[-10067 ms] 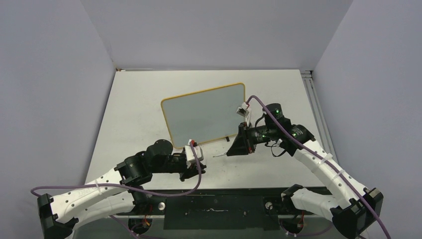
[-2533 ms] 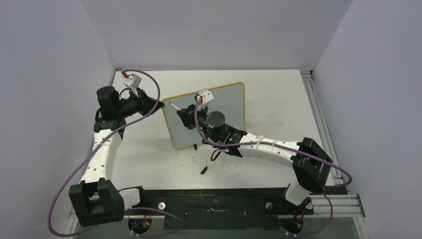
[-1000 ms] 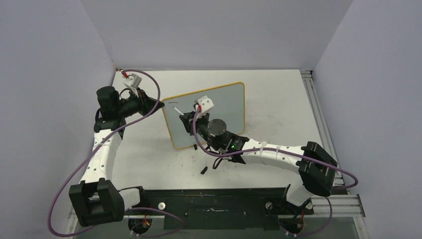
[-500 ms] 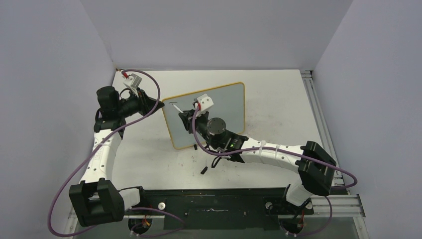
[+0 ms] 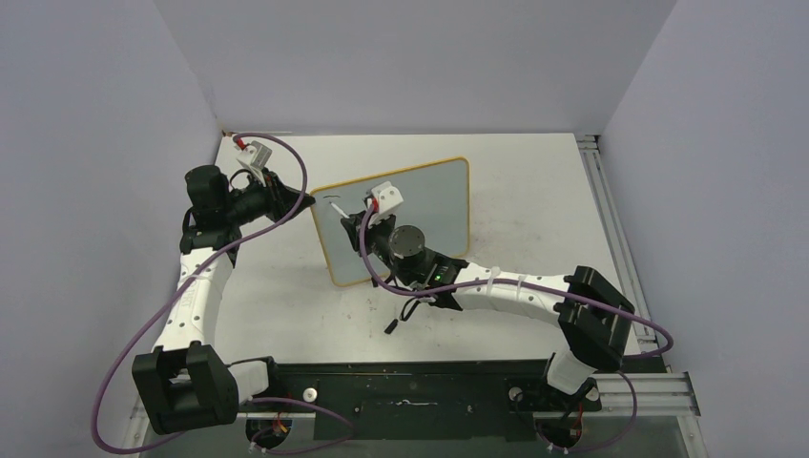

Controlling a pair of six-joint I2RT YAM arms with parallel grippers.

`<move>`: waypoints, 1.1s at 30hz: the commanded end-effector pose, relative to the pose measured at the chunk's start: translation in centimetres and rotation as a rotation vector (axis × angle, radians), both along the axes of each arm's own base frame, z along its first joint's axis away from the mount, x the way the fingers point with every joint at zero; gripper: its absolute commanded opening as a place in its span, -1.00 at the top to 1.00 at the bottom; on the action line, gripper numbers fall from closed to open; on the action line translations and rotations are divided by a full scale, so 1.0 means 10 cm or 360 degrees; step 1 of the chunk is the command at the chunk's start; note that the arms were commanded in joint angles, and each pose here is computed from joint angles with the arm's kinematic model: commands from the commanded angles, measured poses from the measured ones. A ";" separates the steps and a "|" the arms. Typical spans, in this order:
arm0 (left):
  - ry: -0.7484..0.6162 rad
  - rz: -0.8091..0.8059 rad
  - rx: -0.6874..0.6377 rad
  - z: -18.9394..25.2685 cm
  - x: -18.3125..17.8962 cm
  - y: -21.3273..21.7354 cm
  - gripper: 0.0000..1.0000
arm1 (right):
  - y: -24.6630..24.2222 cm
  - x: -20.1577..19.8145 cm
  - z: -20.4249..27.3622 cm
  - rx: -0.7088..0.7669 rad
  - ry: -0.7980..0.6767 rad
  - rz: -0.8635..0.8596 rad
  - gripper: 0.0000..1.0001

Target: Write a sentence on the whiteboard

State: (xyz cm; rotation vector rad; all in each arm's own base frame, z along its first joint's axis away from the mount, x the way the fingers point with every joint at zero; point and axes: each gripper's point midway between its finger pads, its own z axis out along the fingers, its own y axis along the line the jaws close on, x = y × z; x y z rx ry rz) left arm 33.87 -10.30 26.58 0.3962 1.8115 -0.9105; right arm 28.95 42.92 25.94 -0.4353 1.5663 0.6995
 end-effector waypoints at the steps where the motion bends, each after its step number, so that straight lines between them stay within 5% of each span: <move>1: -0.0065 -0.0016 0.0011 0.09 -0.01 0.01 1.00 | 0.00 0.09 0.33 0.0131 -0.0077 -0.0042 0.89; 33: -0.0072 -0.0001 0.0017 0.10 0.00 0.03 1.00 | -0.09 -0.07 -0.25 -0.0021 0.0074 -0.0033 0.89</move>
